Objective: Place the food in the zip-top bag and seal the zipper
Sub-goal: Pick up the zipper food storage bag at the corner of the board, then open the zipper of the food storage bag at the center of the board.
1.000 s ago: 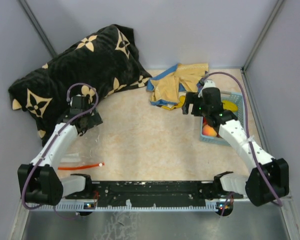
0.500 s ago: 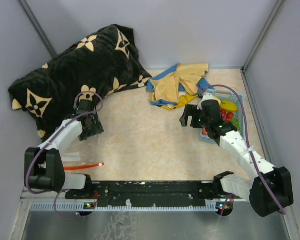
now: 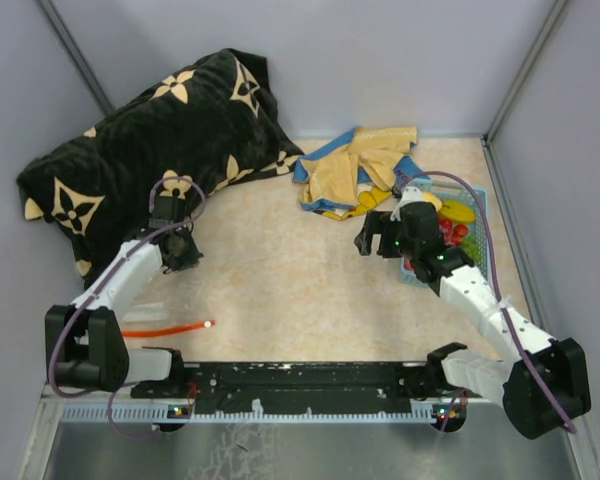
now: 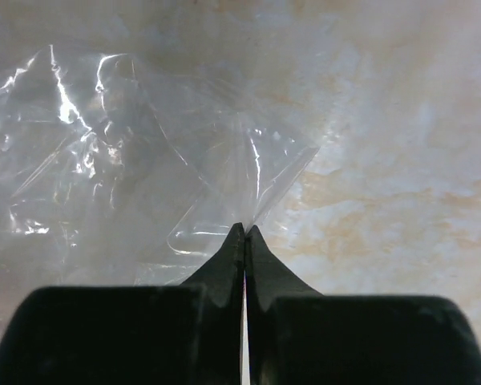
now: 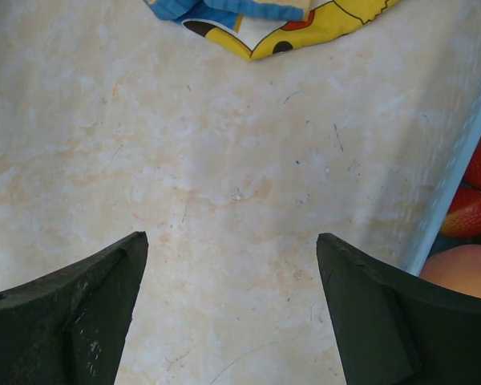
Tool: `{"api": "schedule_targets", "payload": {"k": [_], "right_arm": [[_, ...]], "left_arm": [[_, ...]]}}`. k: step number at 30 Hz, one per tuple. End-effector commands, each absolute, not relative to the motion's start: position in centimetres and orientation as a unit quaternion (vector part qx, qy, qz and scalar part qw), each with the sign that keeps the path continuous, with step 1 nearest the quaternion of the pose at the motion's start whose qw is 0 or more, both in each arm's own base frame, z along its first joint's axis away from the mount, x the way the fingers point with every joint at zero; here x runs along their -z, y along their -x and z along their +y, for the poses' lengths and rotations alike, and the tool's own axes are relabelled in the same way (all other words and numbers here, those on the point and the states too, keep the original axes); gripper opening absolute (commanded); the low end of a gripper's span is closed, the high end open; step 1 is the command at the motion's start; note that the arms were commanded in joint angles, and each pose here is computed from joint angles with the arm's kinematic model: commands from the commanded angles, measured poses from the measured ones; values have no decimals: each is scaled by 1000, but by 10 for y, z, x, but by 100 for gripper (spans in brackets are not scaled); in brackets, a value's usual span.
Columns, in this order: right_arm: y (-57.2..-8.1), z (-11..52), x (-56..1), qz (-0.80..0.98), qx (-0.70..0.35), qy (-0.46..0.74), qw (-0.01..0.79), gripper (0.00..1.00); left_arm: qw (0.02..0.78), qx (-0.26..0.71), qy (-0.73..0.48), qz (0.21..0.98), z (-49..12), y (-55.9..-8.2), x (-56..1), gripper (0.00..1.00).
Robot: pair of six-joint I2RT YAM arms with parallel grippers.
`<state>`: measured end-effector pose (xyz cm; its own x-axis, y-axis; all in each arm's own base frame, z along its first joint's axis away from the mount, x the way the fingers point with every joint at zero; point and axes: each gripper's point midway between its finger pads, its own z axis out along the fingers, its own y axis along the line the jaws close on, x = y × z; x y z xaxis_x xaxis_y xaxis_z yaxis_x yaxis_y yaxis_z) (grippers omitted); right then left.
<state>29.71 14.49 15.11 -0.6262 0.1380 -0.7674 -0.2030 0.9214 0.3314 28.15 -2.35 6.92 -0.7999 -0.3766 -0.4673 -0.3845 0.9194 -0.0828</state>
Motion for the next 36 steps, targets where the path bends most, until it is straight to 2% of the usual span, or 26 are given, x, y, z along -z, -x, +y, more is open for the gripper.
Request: {"api": "schedule_targets", "payload": {"k": [1,20,30,33,36], "right_arm": [[-297,162,-171,857,-227,42,461,87],[-268,255,-203,741,-401,122,525,84],[-256,306,-232,656,-469,149,572,76],[-251,323,-230,640,-487,165,571,64],[-248,332,-227,622,-502,165,578,61]], "left_arm": [[295,69,212,929,-47,-302,-108,0],[381,342,278,813,-119,-348,-241,0],[390,422,313,756,-140,-348,-270,0],[392,439,321,742,-142,-346,-276,0],[400,445,321,734,-142,-344,-283,0]]}}
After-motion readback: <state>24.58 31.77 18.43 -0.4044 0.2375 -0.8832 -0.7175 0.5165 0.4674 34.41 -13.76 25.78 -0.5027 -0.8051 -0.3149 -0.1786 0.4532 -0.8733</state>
